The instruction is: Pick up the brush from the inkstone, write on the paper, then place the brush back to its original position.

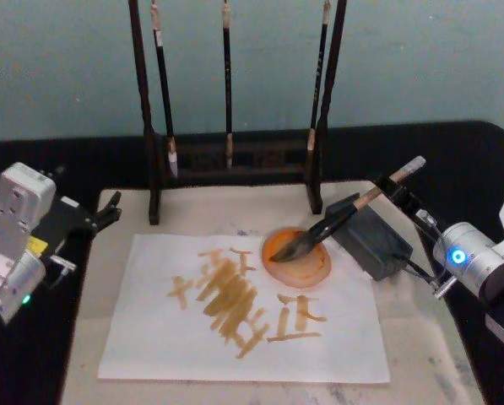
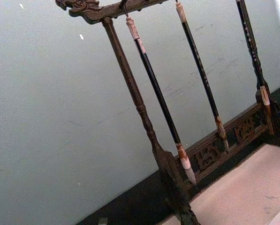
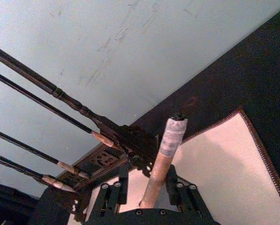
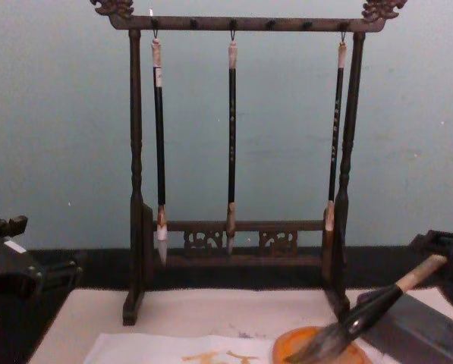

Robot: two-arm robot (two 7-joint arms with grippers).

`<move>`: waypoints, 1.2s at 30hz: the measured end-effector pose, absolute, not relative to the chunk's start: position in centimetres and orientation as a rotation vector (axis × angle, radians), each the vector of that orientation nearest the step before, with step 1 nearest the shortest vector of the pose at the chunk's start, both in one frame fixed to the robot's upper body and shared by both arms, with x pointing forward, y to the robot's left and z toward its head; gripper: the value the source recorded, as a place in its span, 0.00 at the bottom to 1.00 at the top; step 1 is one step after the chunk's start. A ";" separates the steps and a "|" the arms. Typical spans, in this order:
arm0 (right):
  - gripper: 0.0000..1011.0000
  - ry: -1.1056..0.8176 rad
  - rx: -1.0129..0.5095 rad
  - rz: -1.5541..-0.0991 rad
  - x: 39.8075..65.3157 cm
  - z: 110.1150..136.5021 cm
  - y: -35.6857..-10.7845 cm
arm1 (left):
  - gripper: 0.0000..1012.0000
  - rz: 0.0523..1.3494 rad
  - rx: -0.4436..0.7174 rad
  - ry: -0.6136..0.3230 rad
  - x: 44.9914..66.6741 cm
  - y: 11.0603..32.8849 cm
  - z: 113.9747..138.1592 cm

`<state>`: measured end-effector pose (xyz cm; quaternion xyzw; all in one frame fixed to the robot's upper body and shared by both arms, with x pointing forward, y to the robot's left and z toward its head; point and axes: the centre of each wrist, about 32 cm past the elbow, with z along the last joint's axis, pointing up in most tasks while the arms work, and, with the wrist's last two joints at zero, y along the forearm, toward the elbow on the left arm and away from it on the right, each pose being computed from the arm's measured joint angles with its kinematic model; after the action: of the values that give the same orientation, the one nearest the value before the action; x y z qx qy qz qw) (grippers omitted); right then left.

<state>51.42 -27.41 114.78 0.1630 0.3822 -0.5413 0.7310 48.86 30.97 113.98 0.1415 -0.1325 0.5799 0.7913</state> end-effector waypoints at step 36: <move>0.17 0.820 0.363 -1.189 51.4 114.9 -27.3 | 1.00 1.248 0.305 -0.285 48.9 31.0 114.0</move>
<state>51.37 -27.34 114.92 0.1654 0.3729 -0.5411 0.7354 48.86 30.97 113.98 0.1415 -0.1325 0.5799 0.7913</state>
